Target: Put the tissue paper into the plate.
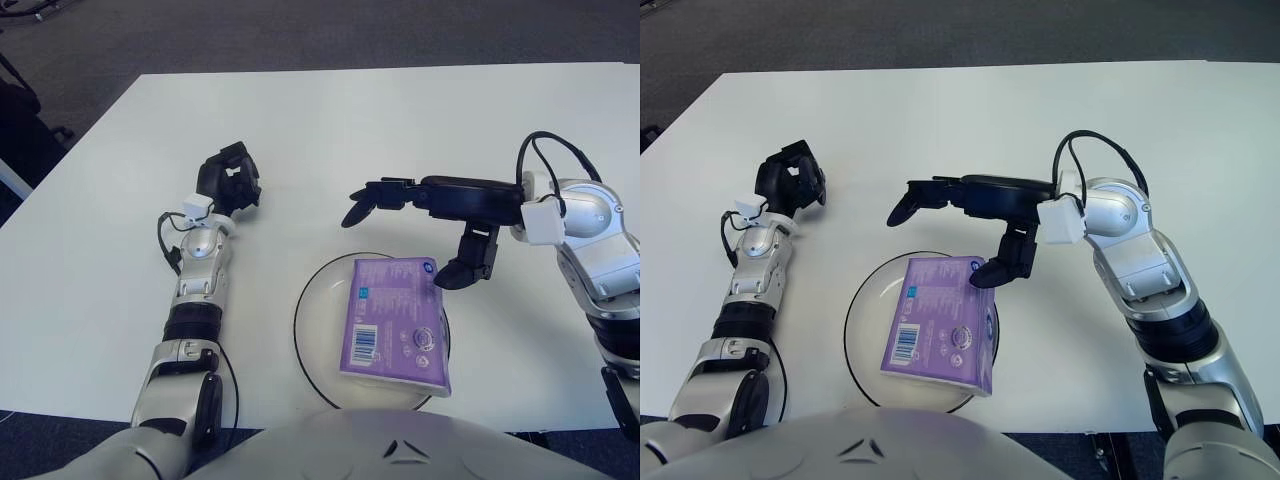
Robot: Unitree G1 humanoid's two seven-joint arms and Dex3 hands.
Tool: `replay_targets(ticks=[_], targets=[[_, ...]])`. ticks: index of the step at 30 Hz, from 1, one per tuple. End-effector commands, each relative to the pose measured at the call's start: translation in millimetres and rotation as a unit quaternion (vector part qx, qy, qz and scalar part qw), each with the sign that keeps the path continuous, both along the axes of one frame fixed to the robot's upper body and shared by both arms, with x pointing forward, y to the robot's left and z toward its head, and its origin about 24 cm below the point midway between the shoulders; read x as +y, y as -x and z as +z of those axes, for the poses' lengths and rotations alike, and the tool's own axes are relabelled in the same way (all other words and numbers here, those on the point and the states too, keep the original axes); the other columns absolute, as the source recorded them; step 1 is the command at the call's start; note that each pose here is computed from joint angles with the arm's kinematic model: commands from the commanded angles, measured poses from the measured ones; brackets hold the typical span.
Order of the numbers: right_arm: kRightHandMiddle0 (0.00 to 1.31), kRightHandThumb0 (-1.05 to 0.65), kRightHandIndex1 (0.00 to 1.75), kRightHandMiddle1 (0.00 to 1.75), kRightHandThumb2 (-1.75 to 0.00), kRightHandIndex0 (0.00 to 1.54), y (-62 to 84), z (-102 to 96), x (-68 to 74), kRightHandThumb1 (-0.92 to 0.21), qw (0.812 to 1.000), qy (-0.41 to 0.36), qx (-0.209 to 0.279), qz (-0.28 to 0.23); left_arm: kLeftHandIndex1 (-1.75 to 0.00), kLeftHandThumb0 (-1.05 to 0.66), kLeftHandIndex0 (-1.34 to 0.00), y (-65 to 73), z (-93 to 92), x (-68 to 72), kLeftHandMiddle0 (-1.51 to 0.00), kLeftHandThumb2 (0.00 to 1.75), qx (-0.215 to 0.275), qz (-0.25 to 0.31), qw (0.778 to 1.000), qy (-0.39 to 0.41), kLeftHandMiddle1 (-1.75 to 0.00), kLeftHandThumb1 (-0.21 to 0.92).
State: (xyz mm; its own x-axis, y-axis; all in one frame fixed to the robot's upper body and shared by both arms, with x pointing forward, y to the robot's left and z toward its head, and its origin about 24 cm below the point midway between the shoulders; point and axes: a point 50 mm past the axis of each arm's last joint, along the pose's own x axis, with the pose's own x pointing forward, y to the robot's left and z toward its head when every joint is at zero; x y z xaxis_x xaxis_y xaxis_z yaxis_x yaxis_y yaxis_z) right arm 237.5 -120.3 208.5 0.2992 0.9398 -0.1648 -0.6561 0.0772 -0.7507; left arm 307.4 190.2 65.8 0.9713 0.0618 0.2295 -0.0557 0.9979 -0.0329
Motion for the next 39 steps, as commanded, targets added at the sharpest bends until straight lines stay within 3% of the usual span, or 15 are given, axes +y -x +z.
replay_targets(ticks=[1,6,10,14,18,21,29,34,39], targets=[[0.0,-0.49,0.09,0.58,-0.97,0.04,-5.5,8.7,-3.4,-0.29,1.0,0.005,-0.011,0.006,-1.75,-0.47,-1.1,56.2,-97.4,-10.2,-1.37,0.98,0.184,0.019,0.981,0.063,-1.75,0.71],[0.0,-0.7,0.12,0.71,-0.76,0.11,-7.4,13.2,-6.2,-0.46,0.999,-0.013,-0.037,-0.008,-1.75,-0.45,-1.08,56.9,-97.4,-8.7,-1.36,0.98,0.173,0.007,0.982,0.08,-1.75,0.72],[0.0,-0.79,0.17,0.83,-0.63,0.16,-19.0,26.5,-20.0,-0.59,0.997,-0.033,-0.055,-0.041,-1.75,-0.43,-1.07,56.4,-94.8,-9.0,-1.36,0.98,0.154,-0.011,0.984,0.095,-1.75,0.73],[0.0,-0.82,0.21,0.88,-0.55,0.16,-24.6,31.3,-24.8,-0.66,0.997,-0.037,-0.041,-0.051,-1.75,-0.43,-1.06,56.4,-94.4,-8.7,-1.36,0.99,0.147,-0.018,0.984,0.096,-1.75,0.73],[0.0,-0.83,0.29,0.89,-0.5,0.17,-36.3,38.1,-39.7,-0.68,0.996,-0.055,-0.019,-0.062,-1.75,-0.42,-1.05,56.6,-94.7,-8.5,-1.36,0.99,0.144,-0.021,0.985,0.096,-1.75,0.73],[0.0,-0.82,0.42,0.94,-0.53,0.13,-46.3,26.8,-53.5,-0.63,0.988,-0.084,0.001,-0.128,-1.75,-0.42,-1.04,56.6,-94.8,-8.3,-1.35,0.99,0.141,-0.023,0.985,0.097,-1.75,0.74],[0.0,-0.63,0.69,1.15,-0.85,0.06,-50.8,20.2,-53.8,-0.37,0.966,-0.142,0.084,-0.198,-1.75,-0.42,-1.06,56.2,-94.4,-8.3,-1.35,1.0,0.137,-0.022,0.986,0.093,-1.75,0.74],[0.0,-0.46,0.86,1.26,-1.05,0.07,-55.3,13.9,-58.3,-0.24,0.95,-0.165,0.093,-0.249,-1.75,-0.42,-1.07,56.7,-94.1,-7.1,-1.36,1.0,0.136,-0.021,0.986,0.092,-1.75,0.74],[0.0,-0.42,0.95,1.27,-1.09,0.11,-56.8,13.8,-60.0,-0.25,0.933,-0.195,0.116,-0.281,-1.75,-0.43,-1.07,57.0,-93.3,-5.6,-1.36,1.0,0.137,-0.016,0.987,0.087,-1.75,0.74]])
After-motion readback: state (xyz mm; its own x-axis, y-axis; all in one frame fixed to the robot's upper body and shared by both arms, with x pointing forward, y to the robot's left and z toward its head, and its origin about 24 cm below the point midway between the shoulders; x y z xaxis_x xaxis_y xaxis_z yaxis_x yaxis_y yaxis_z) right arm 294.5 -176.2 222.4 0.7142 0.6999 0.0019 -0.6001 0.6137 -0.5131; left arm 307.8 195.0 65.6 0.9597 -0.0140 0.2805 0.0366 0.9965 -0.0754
